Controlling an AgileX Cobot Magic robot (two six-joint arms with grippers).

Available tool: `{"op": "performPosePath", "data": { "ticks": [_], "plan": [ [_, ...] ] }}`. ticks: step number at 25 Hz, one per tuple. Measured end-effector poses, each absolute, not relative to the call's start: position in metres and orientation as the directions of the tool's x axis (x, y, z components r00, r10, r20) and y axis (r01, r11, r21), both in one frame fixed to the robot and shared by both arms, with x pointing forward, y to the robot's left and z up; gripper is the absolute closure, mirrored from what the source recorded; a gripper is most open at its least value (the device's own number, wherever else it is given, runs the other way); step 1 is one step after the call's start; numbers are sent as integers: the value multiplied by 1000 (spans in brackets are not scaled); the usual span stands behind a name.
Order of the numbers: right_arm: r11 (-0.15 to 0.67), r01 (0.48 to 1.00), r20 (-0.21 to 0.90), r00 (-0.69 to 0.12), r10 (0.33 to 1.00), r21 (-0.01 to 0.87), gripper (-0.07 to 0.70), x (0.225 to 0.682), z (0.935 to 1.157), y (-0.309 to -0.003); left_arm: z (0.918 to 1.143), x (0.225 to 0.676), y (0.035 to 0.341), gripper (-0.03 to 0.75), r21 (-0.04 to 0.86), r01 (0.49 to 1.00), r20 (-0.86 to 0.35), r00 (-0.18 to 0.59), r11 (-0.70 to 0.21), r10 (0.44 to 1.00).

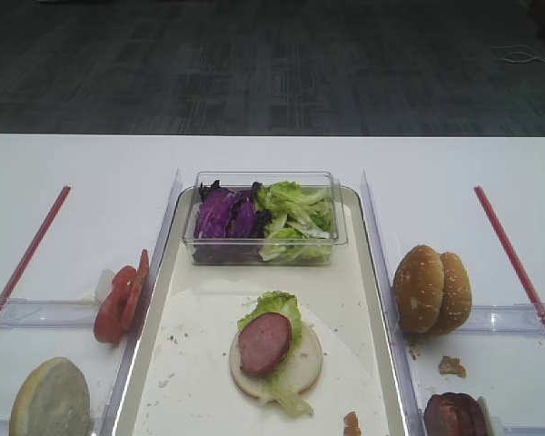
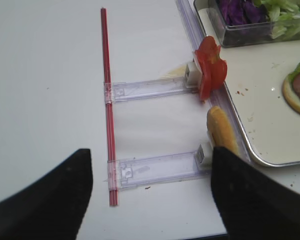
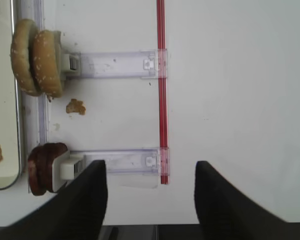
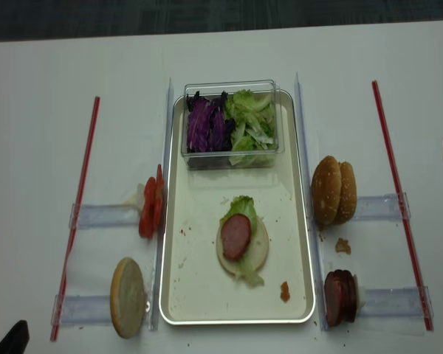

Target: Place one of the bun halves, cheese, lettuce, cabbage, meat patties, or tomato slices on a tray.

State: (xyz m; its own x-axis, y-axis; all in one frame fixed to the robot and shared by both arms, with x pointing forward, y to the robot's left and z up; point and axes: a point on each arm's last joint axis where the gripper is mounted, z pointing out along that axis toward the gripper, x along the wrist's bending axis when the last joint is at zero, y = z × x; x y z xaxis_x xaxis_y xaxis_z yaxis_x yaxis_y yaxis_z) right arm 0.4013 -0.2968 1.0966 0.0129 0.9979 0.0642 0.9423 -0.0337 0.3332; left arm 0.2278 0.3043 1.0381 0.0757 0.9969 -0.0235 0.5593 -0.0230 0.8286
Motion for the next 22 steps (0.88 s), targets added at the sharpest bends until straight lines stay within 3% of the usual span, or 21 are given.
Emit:
{"op": "performPosePath", "data": {
  "ticks": [17, 22],
  "plan": [
    [-18, 883, 36, 1, 999, 470, 215, 309, 1068, -296, 1038, 228, 304, 242, 829, 559, -23, 76, -23, 997],
    [-20, 842, 42, -4, 999, 539, 215, 289, 1066, -295, 1038, 228, 304, 242, 829, 559, -23, 76, -23, 997]
  ]
}}
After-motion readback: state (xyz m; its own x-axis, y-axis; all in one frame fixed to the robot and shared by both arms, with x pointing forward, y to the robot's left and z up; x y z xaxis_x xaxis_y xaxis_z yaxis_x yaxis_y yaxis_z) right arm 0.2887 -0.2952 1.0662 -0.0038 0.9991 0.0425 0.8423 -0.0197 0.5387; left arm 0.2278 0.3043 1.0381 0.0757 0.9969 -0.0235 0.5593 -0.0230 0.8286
